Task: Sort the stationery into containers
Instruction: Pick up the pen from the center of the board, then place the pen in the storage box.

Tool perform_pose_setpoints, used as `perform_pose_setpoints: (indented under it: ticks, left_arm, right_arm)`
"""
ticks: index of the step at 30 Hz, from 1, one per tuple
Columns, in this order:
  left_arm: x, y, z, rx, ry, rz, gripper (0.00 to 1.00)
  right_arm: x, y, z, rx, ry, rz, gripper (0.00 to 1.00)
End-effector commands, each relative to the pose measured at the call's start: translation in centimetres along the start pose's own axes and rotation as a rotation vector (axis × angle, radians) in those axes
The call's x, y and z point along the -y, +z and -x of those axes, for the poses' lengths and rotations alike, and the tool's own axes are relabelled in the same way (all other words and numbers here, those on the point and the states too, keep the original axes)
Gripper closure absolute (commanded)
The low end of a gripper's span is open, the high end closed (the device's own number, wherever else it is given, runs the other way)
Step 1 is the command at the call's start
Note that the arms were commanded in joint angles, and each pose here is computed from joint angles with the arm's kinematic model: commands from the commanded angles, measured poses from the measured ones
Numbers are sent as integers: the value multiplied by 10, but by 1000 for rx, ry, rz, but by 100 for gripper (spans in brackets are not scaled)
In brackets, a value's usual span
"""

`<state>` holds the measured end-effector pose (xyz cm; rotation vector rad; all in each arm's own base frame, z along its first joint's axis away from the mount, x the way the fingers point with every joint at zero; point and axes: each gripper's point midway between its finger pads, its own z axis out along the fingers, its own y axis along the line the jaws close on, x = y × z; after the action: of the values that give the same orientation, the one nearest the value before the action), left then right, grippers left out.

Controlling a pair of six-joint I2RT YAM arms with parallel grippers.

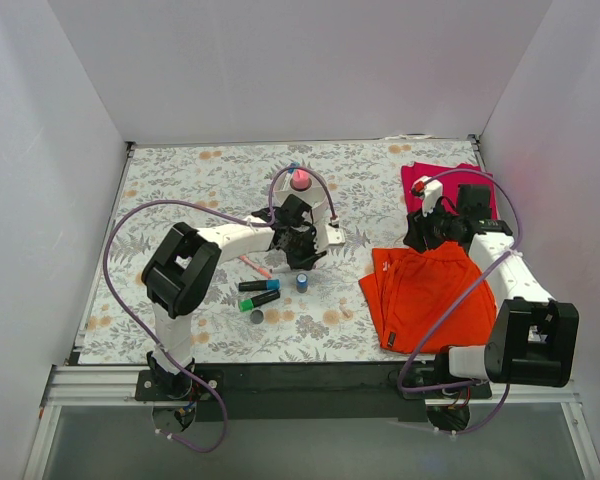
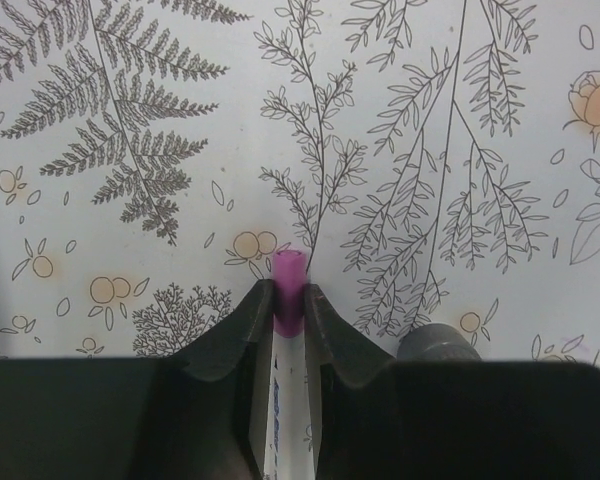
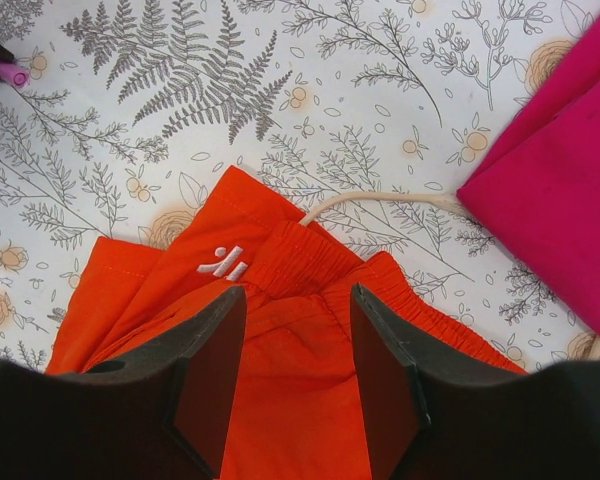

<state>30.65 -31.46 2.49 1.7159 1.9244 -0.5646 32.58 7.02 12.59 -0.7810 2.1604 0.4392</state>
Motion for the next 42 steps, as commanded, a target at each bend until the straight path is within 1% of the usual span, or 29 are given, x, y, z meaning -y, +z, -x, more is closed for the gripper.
perform_pose_setpoints:
  ticks: [1,2,4,5,8,9,11,12,13,14,15,16,17,18,19,20,21,23,25,27,28,30,31,37,42]
  left_arm:
    - [-4,-35,40,78,41,17,100]
    - [-15,-47,63,130,65,49,100]
    - [-26,-69,99,222,94,77,100]
    - [-38,-87,127,282,125,115,100]
    - [-50,-123,166,387,170,146,100]
    - [-57,-143,187,449,142,167,100]
    - [-71,-175,205,535,116,206,100]
    - [-83,-194,220,610,114,253,100]
    - [-97,-212,218,664,21,281,100]
    - [-106,-225,220,717,-21,299,100]
    - [-116,-251,228,825,-9,371,100]
    - [-133,-273,220,901,-104,412,100]
    - [-143,-287,215,960,-135,476,100]
    - [-152,-336,224,1116,-60,609,100]
    - [-157,-324,202,1138,-129,635,100]
    - [-164,-335,198,1185,-126,707,100]
    - [-170,-338,196,1215,-86,737,100]
    - [-180,-328,187,1215,-105,727,100]
    - [-192,-309,175,1218,-124,719,100]
    - [-197,-302,170,1250,-127,720,100]
    - [-205,-288,164,1243,-152,711,100]
    - [-212,-282,159,1257,-171,720,100]
    - [-219,-270,152,1245,-191,720,100]
    - [-242,-256,131,1239,-234,749,100]
    - [-253,-224,112,1200,-275,713,100]
  right_arm:
    - [15,-1,19,27,-31,-46,46]
    - [16,-2,21,26,-23,-52,46]
    - [24,-5,31,26,-27,-76,46]
    - [24,-7,30,14,-17,-78,46]
    - [30,-8,34,-17,-11,-88,46]
    - [34,-10,36,-24,-18,-100,46]
    - [39,-9,38,-38,-19,-112,46]
    - [42,-9,37,-47,-20,-122,46]
    - [44,-8,36,-53,-17,-128,46]
    - [47,-5,35,-62,-12,-132,46]
    - [51,-5,34,-72,-4,-145,46]
    - [52,-4,33,-78,4,-151,46]
    - [54,-1,32,-85,10,-153,47]
    - [57,-2,34,-85,9,-163,46]
    - [59,-2,35,-86,12,-169,46]
    - [61,0,34,-92,19,-173,46]
    - [66,-1,38,-91,18,-191,47]
    - [70,1,37,-103,32,-202,47]
    - [75,1,41,-105,41,-224,47]
    - [78,0,43,-110,48,-230,47]
    - [78,0,44,-114,47,-233,46]
    - [79,0,41,-133,45,-237,47]
    - [80,-1,43,-134,42,-242,47]
    - [78,-2,39,-157,51,-238,47]
    - [77,-1,38,-161,53,-232,47]
